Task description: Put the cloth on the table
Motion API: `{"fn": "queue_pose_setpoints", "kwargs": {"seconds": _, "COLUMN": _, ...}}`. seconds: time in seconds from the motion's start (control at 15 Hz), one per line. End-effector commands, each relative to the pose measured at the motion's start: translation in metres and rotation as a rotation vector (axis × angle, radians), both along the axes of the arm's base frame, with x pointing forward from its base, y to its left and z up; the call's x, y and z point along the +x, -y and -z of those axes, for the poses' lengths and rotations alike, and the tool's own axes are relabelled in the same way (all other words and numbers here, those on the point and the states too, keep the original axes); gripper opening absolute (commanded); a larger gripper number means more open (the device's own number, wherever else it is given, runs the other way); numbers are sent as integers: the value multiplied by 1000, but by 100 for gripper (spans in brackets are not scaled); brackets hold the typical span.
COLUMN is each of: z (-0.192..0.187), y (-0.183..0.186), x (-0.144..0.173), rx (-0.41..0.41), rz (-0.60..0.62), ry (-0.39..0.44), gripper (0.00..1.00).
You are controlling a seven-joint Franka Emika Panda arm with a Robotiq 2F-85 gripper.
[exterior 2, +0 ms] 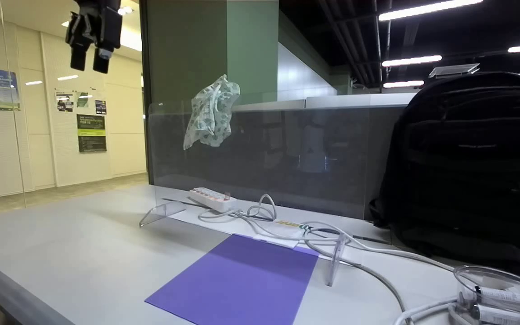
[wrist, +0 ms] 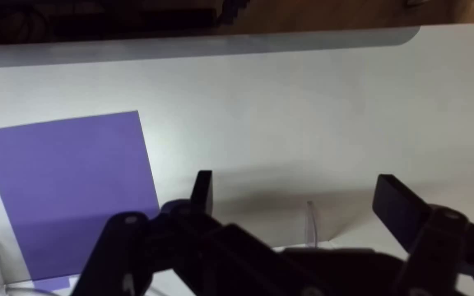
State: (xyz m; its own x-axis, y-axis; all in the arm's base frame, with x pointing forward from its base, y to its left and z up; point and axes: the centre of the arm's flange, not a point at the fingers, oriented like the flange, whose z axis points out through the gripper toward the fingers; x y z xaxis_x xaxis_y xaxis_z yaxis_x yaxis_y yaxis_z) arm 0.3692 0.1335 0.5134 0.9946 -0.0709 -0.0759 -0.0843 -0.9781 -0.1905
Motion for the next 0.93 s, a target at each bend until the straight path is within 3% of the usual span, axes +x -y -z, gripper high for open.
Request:
{"fn": "queue_pose_setpoints", "kwargs": {"seconds": 0.0, "z": -12, "y": 36, "x": 12, "rx": -51, "rz": 94, "ry": 169, "gripper": 100}}
{"fn": "queue_pose_setpoints", "kwargs": {"seconds": 0.33, "z": -33, "y": 102, "x": 55, "rx": -186, "rz": 181, "ry": 389, "gripper": 100}}
{"fn": "queue_pose_setpoints", "kwargs": {"seconds": 0.47, "z": -29, "y": 116, "x": 79, "rx": -165, "rz": 248, "ry": 374, "gripper": 100}}
{"fn": "queue_pose_setpoints", "kwargs": {"seconds": 0.53, "z": -30, "y": 109, "x": 53, "rx": -168, "rz": 196, "ry": 386, "gripper": 100}}
{"fn": "queue_pose_setpoints", "kwargs": {"seconds": 0.87, "z": -22, "y": 129, "x": 77, "rx": -199, "rz": 217, "ry": 385, "gripper": 100}}
